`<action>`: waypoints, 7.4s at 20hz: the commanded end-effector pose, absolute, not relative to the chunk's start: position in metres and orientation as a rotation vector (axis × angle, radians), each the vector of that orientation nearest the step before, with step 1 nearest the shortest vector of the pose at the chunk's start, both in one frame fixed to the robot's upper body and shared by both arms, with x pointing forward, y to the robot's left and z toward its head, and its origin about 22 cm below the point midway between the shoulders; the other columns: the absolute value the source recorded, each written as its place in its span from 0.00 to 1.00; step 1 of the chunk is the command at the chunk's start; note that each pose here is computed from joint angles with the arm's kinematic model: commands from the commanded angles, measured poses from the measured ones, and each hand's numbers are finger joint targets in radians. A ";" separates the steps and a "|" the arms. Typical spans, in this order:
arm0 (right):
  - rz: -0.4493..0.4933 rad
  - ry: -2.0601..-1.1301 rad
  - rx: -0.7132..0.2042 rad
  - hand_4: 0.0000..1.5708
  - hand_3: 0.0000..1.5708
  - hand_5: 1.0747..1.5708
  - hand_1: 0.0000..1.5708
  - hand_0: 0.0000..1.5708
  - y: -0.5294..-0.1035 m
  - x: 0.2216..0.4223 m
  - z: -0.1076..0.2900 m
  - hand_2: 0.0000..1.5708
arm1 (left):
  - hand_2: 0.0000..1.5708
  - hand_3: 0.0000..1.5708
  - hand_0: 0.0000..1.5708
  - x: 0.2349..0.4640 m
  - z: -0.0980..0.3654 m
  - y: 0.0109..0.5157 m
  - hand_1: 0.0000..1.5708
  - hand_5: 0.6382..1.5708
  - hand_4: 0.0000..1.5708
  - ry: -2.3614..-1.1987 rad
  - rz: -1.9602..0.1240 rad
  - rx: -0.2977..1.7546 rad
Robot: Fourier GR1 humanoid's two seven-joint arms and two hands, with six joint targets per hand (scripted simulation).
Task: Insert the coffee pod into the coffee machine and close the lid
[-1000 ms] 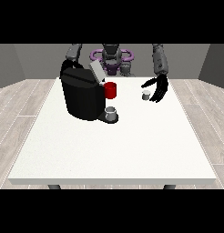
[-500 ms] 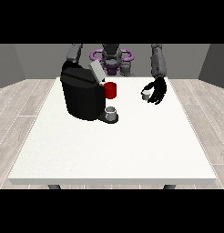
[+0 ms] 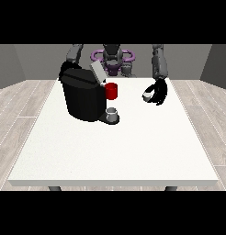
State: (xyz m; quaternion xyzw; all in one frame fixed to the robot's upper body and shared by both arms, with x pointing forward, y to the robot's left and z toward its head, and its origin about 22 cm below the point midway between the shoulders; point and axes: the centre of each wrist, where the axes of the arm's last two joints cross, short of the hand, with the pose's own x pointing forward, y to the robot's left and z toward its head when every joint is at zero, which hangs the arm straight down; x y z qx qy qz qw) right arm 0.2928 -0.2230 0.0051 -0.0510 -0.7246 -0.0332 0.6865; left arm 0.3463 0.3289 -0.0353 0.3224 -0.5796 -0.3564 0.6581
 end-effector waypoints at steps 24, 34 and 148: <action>-0.079 -1.526 -0.072 0.31 0.00 1.00 0.00 0.00 -0.214 0.294 -0.023 0.00 | 0.85 0.82 0.80 0.428 0.112 0.286 0.80 1.00 0.34 -1.532 -0.935 0.553; 0.010 -1.673 0.012 0.33 0.00 1.00 0.00 0.00 -0.201 0.311 0.020 0.00 | 0.83 0.79 0.81 0.445 0.202 0.313 0.81 1.00 0.33 -1.664 -0.796 0.686; -0.026 -1.526 -0.099 0.16 0.00 1.00 0.00 0.00 -0.272 0.264 -0.006 0.00 | 0.00 0.00 0.00 0.374 -0.021 0.258 0.00 1.00 0.00 -1.462 -0.245 -0.036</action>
